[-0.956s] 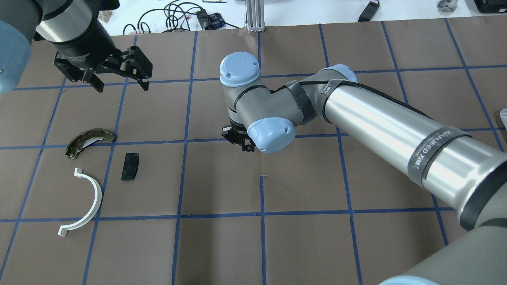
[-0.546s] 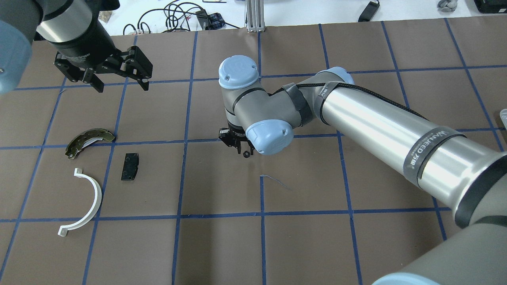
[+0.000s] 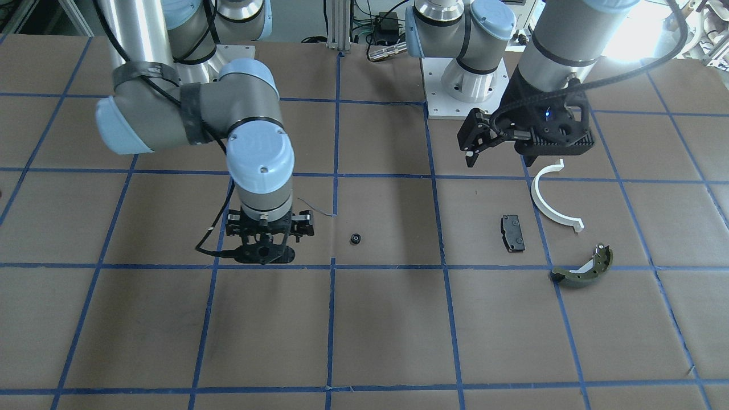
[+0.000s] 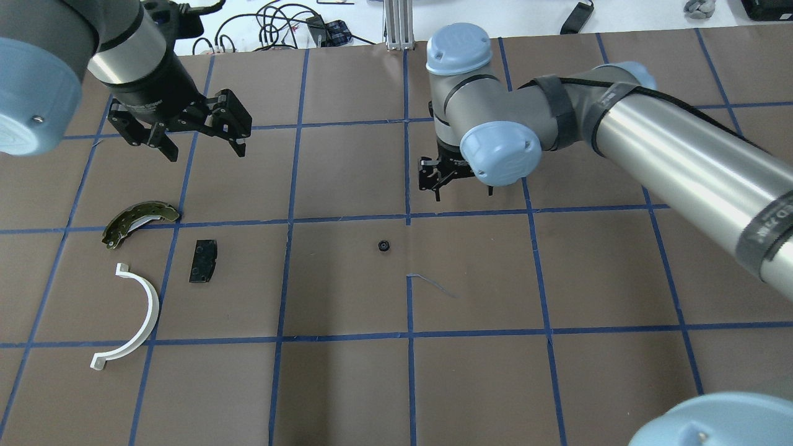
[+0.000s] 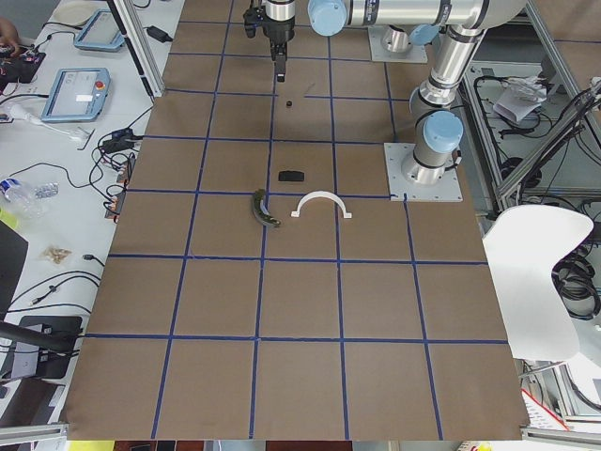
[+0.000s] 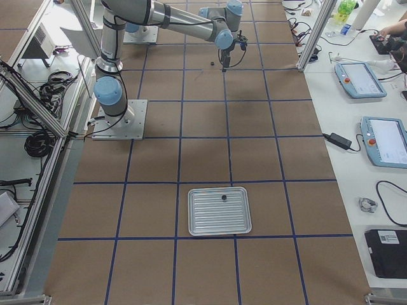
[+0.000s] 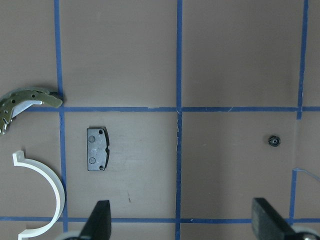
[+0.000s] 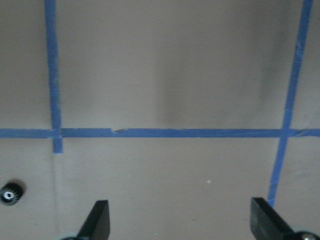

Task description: Place bearing gear from tray to pile

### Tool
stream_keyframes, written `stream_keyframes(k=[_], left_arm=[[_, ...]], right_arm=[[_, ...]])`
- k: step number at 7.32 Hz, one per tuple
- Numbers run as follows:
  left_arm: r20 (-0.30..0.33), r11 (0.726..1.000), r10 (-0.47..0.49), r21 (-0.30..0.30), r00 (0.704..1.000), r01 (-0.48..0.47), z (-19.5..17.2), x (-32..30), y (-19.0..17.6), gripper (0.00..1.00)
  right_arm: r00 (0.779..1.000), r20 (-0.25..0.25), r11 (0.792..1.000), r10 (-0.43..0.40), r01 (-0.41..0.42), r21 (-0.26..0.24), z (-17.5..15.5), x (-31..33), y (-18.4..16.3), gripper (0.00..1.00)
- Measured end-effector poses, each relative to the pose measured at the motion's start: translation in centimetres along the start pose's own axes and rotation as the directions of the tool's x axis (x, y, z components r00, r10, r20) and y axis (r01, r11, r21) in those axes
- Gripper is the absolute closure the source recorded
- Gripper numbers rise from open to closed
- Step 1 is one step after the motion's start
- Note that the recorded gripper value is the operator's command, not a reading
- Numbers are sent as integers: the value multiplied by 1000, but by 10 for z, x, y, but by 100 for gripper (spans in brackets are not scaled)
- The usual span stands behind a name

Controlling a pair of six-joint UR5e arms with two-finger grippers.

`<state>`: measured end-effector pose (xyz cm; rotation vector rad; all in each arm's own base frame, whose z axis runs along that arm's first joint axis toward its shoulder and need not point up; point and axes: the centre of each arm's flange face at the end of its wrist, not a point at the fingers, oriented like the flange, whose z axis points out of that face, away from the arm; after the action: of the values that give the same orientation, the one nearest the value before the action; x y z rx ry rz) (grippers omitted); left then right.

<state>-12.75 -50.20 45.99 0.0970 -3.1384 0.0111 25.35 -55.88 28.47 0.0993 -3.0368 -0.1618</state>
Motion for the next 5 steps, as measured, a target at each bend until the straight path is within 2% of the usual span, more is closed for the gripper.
stream_keyframes(k=[1,3,5], left_arm=[[-6,1000,-29,6,1000,29,32,18,1,0],[-15,999,12,38,1000,-11,108,68,13,0],[-10,997,72,8,997,-72,167,106,25,0]], right_arm=[[999,-9,999,-46,46,-13,-14,48,-4,0],[990,-8,989,-143,143,-43,-28,161,-8,0],[971,20,969,-239,239,-58,-24,258,-6,0]])
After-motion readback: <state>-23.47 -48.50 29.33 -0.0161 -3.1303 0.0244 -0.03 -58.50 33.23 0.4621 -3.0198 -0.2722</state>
